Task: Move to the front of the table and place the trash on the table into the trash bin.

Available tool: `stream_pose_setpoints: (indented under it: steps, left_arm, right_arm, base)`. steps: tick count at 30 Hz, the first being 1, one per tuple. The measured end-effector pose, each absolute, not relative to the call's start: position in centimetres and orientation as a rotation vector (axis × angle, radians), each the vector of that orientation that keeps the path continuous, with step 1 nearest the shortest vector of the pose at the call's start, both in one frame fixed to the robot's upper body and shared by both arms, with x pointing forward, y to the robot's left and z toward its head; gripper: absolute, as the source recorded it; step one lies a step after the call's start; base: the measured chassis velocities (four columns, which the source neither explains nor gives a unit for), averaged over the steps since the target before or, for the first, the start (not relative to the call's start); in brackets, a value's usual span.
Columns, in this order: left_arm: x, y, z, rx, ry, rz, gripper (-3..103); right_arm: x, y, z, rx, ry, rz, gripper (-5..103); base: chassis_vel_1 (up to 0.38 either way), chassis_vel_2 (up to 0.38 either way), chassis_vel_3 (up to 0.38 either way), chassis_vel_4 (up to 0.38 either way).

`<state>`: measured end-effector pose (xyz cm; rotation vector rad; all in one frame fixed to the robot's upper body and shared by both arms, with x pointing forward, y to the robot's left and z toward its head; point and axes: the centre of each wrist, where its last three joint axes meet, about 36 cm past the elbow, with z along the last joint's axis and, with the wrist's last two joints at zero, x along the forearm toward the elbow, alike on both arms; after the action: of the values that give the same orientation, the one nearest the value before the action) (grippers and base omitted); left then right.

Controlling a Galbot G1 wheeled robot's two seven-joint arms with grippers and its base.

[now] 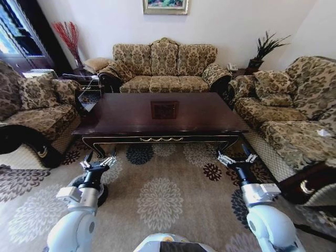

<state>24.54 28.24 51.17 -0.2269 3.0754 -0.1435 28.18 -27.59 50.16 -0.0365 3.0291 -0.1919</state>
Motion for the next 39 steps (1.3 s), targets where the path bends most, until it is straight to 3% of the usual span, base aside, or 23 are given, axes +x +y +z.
stream_pose_setpoints:
  steps: [39]
  left_arm:
    - [24.58, 28.27, 51.03, -0.233, 3.076, -0.143, 100]
  right_arm:
    - [28.22, -27.62, 50.09, -0.038, 3.031, -0.19, 100]
  base:
    - [0.0, 0.0, 0.0, 0.0]
